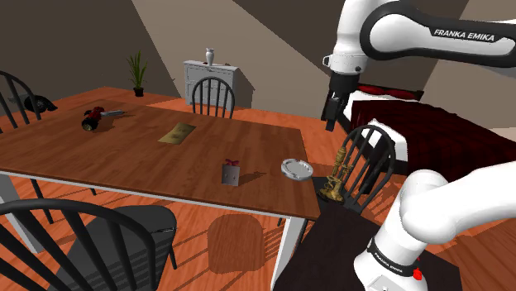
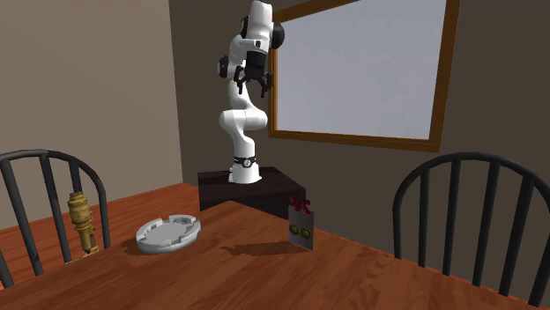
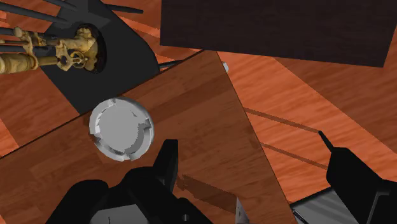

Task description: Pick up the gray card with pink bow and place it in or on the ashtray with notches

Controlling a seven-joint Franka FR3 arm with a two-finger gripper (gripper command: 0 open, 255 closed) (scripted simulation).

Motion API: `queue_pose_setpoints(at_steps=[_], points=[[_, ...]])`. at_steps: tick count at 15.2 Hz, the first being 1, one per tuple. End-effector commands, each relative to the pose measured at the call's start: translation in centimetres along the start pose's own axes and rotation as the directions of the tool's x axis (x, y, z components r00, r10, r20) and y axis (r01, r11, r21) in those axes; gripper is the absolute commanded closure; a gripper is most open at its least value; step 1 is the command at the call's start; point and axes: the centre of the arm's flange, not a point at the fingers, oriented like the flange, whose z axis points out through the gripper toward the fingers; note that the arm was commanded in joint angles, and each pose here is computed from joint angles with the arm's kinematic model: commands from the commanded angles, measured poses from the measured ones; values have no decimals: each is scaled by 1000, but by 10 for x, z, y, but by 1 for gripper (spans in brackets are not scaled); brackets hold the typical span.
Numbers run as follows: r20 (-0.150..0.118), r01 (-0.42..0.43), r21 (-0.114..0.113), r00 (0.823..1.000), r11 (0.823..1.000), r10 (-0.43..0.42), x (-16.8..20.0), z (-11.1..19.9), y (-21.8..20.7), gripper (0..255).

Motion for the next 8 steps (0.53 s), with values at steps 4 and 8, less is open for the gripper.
queue_pose_setpoints(at_steps=[4, 8], points=[[-80, -72, -40, 994, 997, 68, 1, 31, -30, 0], [-191, -171, -83, 970, 982, 153, 9, 73, -67, 0]])
